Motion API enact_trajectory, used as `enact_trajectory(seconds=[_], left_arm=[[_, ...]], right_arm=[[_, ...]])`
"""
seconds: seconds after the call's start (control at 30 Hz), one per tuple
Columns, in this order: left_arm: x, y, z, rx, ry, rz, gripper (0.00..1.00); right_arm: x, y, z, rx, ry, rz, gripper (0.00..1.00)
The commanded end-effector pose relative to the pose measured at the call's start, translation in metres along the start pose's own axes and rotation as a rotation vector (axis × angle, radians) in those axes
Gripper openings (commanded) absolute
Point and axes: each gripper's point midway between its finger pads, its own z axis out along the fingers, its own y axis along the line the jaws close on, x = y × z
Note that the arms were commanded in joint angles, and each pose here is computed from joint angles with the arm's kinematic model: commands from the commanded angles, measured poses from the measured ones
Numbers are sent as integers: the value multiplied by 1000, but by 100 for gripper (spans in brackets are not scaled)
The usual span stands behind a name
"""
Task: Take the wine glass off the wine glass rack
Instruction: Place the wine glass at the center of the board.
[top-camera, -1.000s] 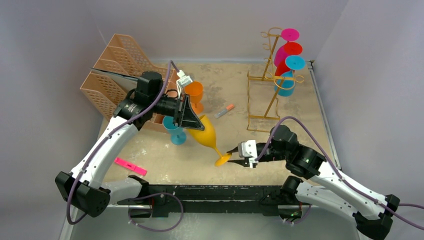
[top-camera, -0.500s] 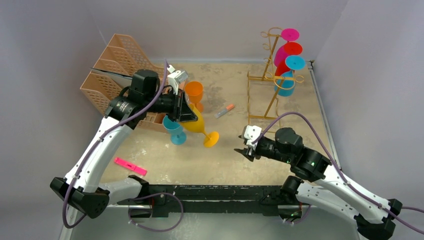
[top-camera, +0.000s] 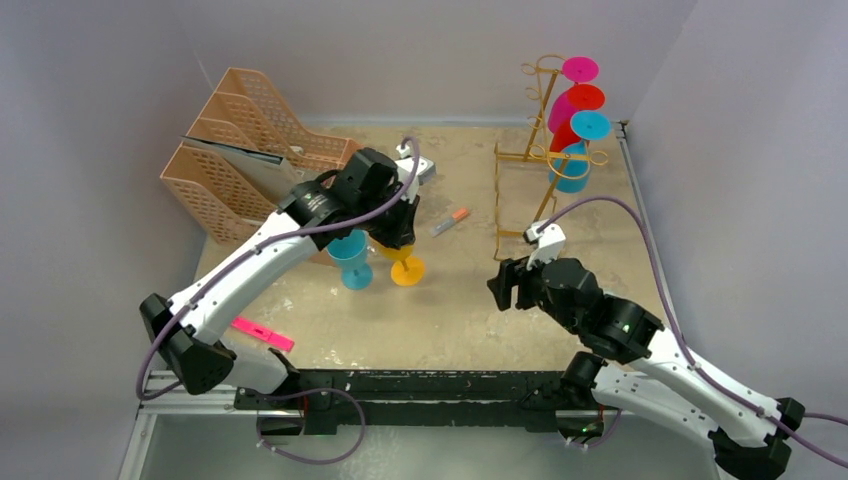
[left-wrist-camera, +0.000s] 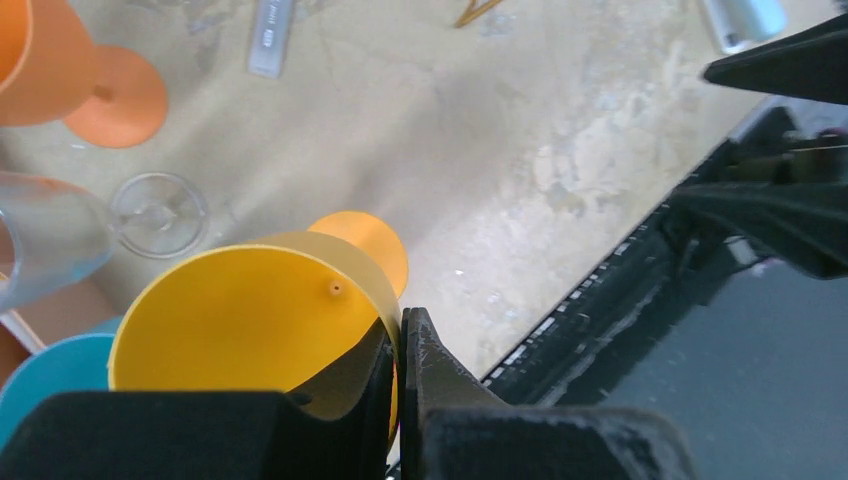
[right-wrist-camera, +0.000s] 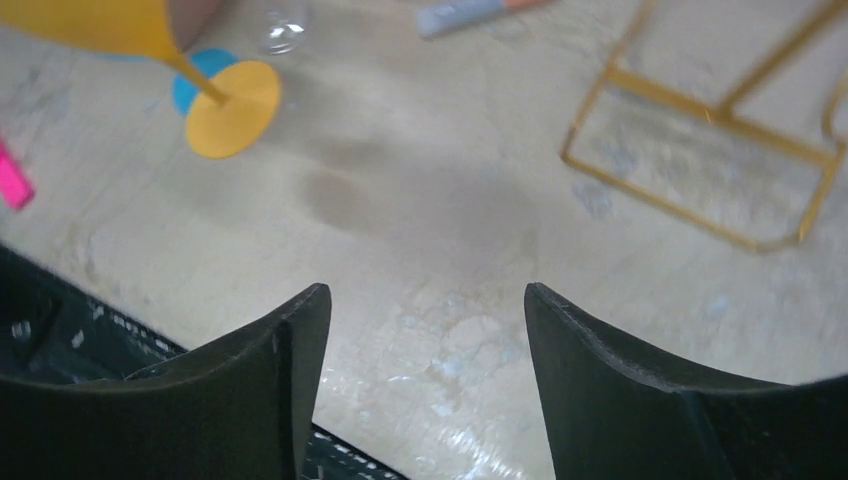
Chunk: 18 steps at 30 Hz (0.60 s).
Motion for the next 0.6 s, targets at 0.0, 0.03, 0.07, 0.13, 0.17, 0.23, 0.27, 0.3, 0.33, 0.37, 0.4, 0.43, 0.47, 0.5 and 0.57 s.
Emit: enact_trajectory(seconds=[0.0, 0.03, 0.07, 0.13, 0.17, 0.23, 0.27, 0.3, 0.33, 0.37, 0.4, 0.43, 0.47, 0.5, 0.57], left_arm=[[-27, 20, 8, -135, -86, 122, 0], [-30, 21, 15, -134, -92, 141, 0], [-33, 19, 21, -123, -95, 149, 0], [-33, 18, 39, -101, -61, 154, 0], [-33, 19, 46, -101, -49, 153, 0], [-33, 23, 59, -113, -34, 156, 0], [-35, 25, 65, -118, -37, 161, 0], [-35, 27, 70, -120, -34, 171, 0], [-37, 28, 74, -121, -32, 186, 0], [-38, 30, 76, -128, -29, 204, 0], [-38, 33, 79, -137, -22, 229, 0], [-39, 36, 80, -149, -17, 251, 0], [-40, 39, 82, -159, -12, 282, 0], [-41, 41, 84, -163, -8, 307, 0], [-42, 41, 91, -150, 0, 342, 0]], right_arm=[[13, -40, -10, 311, 10, 363, 74], [13, -37, -11, 298, 18, 381, 75], [12, -33, -11, 282, 19, 402, 75], [15, -30, -14, 271, 29, 452, 84], [17, -30, -16, 275, 31, 479, 90], [21, -32, -23, 275, 39, 486, 98], [24, -35, -27, 280, 43, 484, 99], [25, -37, -30, 284, 32, 503, 99], [26, -39, -33, 287, 17, 515, 99], [27, -42, -36, 292, 5, 527, 99], [29, -45, -39, 297, -9, 538, 99], [30, -48, -42, 302, -23, 545, 99], [30, -51, -47, 300, -37, 550, 99], [31, -53, -50, 299, -44, 547, 99], [33, -55, -54, 295, -46, 531, 99]])
